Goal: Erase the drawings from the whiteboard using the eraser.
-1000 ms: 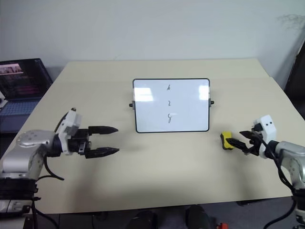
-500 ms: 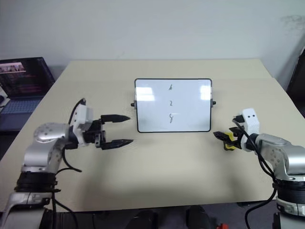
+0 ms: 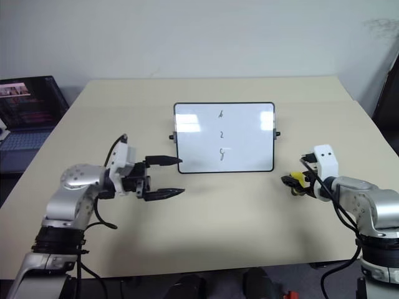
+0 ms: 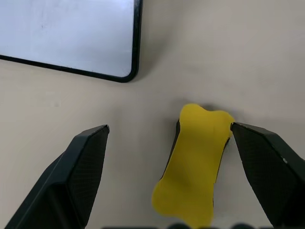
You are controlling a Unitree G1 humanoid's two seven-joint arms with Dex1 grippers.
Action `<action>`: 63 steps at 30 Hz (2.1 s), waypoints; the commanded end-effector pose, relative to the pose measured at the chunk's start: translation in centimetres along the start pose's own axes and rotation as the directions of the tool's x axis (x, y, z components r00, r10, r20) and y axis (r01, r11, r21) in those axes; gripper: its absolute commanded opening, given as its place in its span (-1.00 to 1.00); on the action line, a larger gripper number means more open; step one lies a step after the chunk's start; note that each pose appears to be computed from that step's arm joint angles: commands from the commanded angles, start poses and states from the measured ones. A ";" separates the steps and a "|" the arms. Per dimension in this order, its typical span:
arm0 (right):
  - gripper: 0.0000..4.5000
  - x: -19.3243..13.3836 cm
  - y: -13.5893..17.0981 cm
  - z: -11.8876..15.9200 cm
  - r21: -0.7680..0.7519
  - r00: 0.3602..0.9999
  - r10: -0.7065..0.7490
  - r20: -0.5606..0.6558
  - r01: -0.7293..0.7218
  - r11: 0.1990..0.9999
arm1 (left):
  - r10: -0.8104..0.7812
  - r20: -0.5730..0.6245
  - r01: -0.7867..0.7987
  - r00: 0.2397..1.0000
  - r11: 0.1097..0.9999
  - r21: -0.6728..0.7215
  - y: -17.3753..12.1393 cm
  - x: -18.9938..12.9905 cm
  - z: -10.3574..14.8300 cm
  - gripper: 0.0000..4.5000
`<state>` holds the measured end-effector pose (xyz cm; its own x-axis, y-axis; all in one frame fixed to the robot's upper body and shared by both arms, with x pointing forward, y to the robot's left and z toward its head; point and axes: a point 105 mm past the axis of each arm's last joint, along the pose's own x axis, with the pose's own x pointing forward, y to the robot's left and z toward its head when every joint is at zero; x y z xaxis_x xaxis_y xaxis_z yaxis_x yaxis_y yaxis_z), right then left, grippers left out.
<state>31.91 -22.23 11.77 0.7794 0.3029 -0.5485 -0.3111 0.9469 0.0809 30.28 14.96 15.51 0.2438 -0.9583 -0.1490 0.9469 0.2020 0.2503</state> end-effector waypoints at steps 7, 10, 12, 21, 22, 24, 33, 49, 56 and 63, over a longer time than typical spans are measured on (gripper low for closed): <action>0.97 0.5 0.1 0.8 0.039 0.999 -0.044 0.032 0.043 0.998 | 0.005 0.022 -0.006 1.000 0.999 0.043 -0.2 0.1 1.2 1.00; 0.97 0.9 0.0 0.9 0.056 0.998 -0.055 0.034 0.053 0.997 | 0.009 0.021 -0.010 1.000 0.999 0.043 -0.3 0.1 1.2 1.00; 0.97 1.1 -0.2 0.9 0.069 0.997 -0.063 0.034 0.061 0.996 | 0.010 0.020 -0.011 1.000 0.999 0.042 -0.4 0.1 1.2 1.00; 0.97 1.3 -0.9 1.1 0.085 0.995 -0.091 0.037 0.088 0.993 | 0.017 0.018 -0.017 1.000 0.999 0.045 -0.4 0.0 1.2 1.00; 0.97 1.3 -1.0 1.1 0.087 0.995 -0.096 0.037 0.093 0.992 | 0.017 0.017 -0.018 1.000 0.999 0.045 -0.4 0.0 1.2 1.00; 0.97 1.3 -1.2 1.1 0.087 0.994 -0.103 0.038 0.099 0.991 | 0.016 0.016 -0.017 1.000 0.999 0.046 -0.4 0.0 1.2 1.00; 0.97 1.4 -1.7 0.8 0.097 0.991 -0.128 0.037 0.124 0.988 | 0.012 0.016 -0.012 1.000 0.999 0.050 -0.4 0.1 1.2 1.00; -0.21 1.5 -2.0 0.1 0.121 0.991 -0.136 0.009 0.134 0.983 | 0.019 0.014 -0.020 1.000 0.998 0.055 -0.2 -0.1 1.3 1.00; -0.41 1.5 -2.3 0.2 0.125 0.989 -0.148 0.006 0.146 0.981 | 0.030 0.019 -0.031 0.999 0.998 0.057 0.0 -0.1 1.4 1.00; -0.41 1.5 -1.8 1.7 0.074 0.985 -0.153 0.075 0.147 0.986 | 0.038 0.028 -0.039 0.999 0.997 0.059 0.1 0.0 1.6 1.00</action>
<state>33.80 -23.71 10.15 0.8114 0.1555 -0.5634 -0.1298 0.9878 0.0857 30.06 14.67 15.58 0.2681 -0.9528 -0.1428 0.9392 0.2255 0.2588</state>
